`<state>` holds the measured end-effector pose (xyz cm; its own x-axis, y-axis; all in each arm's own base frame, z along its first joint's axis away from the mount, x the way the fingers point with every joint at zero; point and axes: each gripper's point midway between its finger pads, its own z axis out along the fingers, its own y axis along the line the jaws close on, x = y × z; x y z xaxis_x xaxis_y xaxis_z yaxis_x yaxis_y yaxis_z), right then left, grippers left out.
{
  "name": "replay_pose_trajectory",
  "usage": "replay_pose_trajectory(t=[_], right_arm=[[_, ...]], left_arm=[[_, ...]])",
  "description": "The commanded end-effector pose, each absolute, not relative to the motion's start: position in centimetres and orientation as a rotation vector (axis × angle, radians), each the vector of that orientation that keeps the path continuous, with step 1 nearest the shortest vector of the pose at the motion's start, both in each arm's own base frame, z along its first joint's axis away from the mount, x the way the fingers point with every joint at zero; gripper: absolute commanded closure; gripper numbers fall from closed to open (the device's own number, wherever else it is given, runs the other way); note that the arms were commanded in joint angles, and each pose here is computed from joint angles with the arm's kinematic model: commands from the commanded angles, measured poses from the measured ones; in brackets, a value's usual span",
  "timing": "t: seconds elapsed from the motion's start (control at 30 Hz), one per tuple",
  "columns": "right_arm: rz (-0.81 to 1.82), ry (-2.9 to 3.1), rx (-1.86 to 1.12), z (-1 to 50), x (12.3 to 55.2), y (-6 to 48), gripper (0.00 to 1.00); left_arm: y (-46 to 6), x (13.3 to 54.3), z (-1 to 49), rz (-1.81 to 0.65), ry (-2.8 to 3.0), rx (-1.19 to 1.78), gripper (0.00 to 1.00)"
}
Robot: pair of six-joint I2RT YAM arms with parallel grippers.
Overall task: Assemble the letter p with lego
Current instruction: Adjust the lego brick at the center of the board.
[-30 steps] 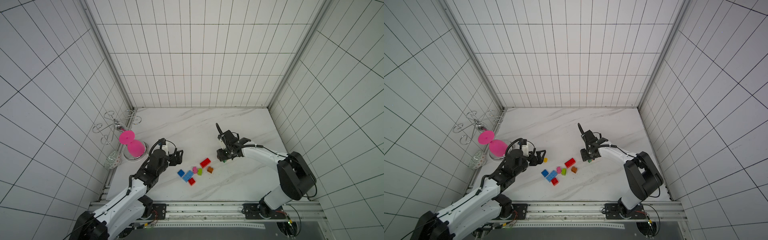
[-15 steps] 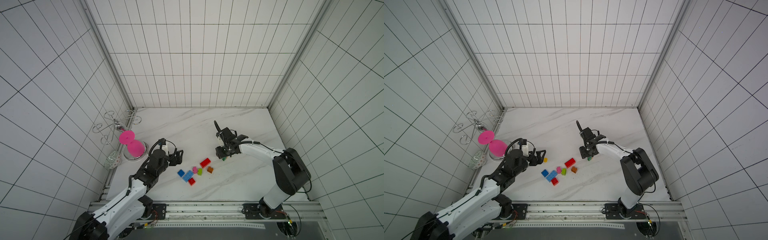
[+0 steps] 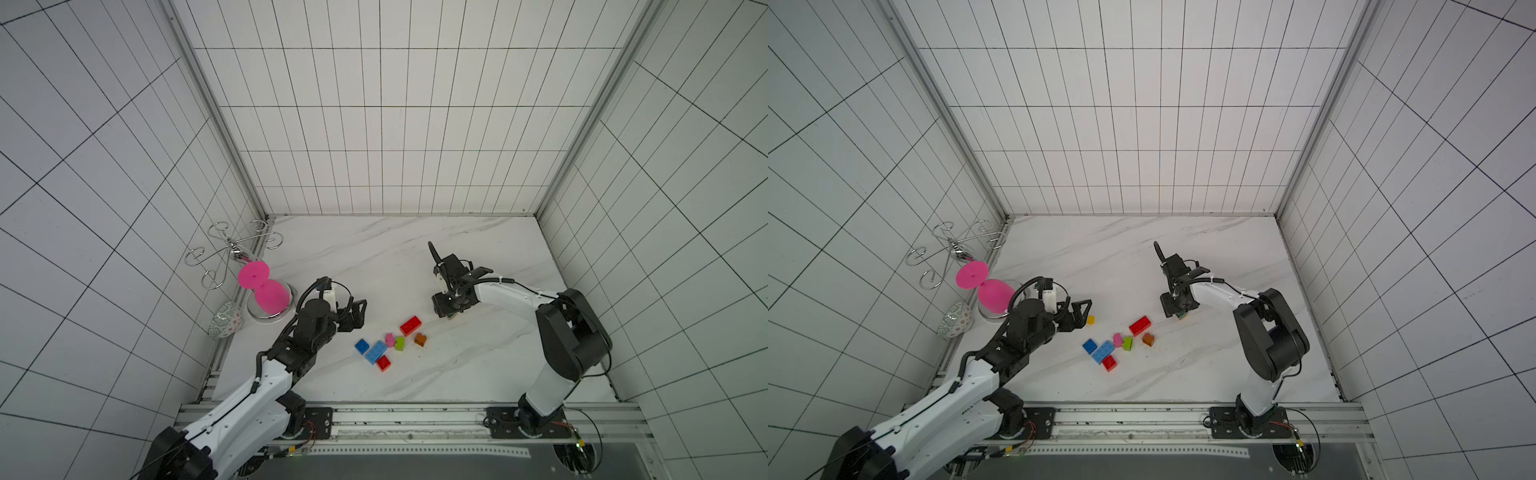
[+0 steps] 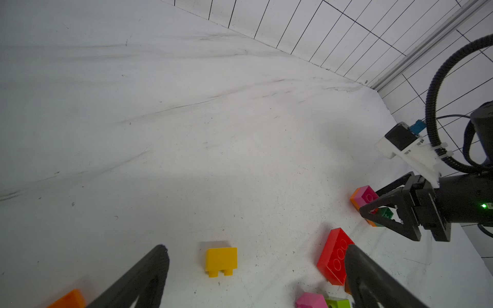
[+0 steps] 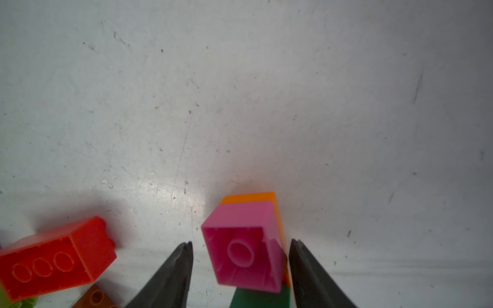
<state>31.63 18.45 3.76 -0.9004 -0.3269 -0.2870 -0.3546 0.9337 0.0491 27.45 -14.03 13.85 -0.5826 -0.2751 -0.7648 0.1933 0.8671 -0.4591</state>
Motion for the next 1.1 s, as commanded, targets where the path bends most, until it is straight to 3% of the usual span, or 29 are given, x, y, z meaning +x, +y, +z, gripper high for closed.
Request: replay_pose_trajectory(t=[0.0, 0.13, 0.47, 0.63, 0.8, 1.07], right_arm=[[0.144, 2.826, -0.475, 4.2, 32.5, 17.9, 0.45], [0.232, 2.841, -0.436, 4.1, 32.5, 18.0, 0.47], [0.286, 2.732, -0.395, 8.3, 32.6, 18.3, 0.35], [0.352, 2.606, -0.69, 10.7, 30.5, 22.8, 0.27], [0.325, 2.582, -1.011, 9.1, 28.0, 25.9, 0.24], [0.126, 2.546, -1.275, 6.7, 25.8, 27.2, 0.02]], left_arm=[[-13.9, 27.4, 14.0, -0.633, 2.084, -0.05, 0.02], [-13.9, 27.4, 14.0, -0.632, 2.084, -0.051, 0.02], [-13.9, 27.4, 14.0, -0.633, 2.083, -0.052, 0.02], [-13.4, 27.4, 14.0, -0.619, 2.073, -0.082, 0.02], [-13.3, 27.4, 13.9, -0.616, 2.069, -0.086, 0.02], [-13.3, 27.4, 14.0, -0.62, 2.061, -0.087, 0.02]])
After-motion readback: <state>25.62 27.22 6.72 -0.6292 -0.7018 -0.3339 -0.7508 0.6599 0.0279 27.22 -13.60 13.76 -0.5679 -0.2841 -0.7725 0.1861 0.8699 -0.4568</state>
